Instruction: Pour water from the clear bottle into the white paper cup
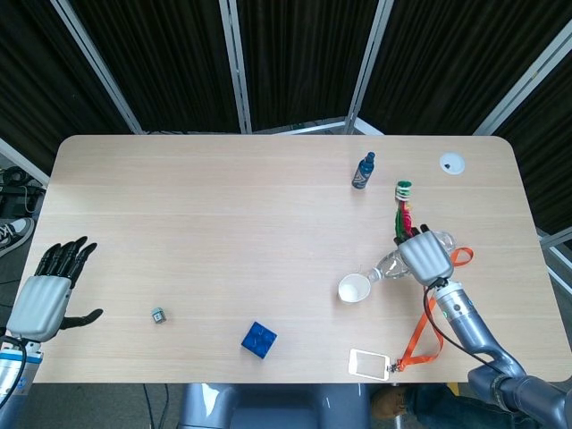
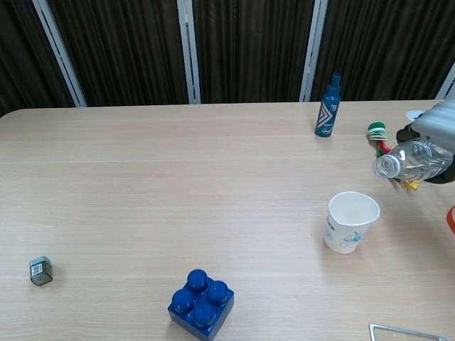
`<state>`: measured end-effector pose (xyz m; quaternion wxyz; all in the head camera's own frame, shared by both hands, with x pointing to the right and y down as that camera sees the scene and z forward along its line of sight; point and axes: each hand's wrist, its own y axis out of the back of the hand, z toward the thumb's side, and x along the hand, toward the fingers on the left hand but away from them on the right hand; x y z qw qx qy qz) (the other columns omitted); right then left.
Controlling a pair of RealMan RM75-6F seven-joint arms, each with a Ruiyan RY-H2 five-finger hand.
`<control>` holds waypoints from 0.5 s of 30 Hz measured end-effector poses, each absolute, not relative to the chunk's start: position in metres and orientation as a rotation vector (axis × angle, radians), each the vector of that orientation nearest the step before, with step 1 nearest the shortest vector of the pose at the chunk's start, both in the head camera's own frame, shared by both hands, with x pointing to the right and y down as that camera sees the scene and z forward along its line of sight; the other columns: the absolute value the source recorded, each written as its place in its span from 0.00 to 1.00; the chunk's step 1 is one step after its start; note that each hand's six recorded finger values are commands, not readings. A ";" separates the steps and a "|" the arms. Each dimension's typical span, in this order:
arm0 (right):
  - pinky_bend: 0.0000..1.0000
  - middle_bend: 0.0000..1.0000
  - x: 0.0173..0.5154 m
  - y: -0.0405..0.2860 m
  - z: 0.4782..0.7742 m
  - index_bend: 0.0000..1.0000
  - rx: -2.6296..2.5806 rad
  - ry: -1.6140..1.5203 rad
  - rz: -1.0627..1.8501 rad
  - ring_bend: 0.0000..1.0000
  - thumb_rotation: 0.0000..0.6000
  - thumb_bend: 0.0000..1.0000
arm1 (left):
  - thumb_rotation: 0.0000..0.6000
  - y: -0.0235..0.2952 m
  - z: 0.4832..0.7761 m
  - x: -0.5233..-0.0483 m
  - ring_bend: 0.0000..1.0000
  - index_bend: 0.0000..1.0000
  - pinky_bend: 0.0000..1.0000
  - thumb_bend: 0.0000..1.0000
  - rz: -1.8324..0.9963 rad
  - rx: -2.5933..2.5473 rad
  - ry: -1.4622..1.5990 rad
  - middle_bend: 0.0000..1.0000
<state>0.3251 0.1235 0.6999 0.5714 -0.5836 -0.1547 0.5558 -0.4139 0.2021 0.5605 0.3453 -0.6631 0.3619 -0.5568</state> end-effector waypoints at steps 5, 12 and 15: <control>0.50 0.57 0.324 0.124 0.700 0.50 -1.344 -0.347 1.302 0.48 1.00 0.70 | 1.00 0.202 0.560 -0.414 0.00 0.00 0.00 0.00 -1.445 -1.724 0.942 0.00; 0.50 0.57 0.323 0.125 0.698 0.50 -1.319 -0.336 1.293 0.48 1.00 0.70 | 1.00 0.202 0.560 -0.414 0.00 0.00 0.00 0.00 -1.447 -1.727 0.941 0.00; 0.50 0.57 0.324 0.125 0.698 0.50 -1.316 -0.334 1.292 0.48 1.00 0.70 | 1.00 0.202 0.560 -0.414 0.00 0.00 0.00 0.00 -1.447 -1.728 0.940 0.00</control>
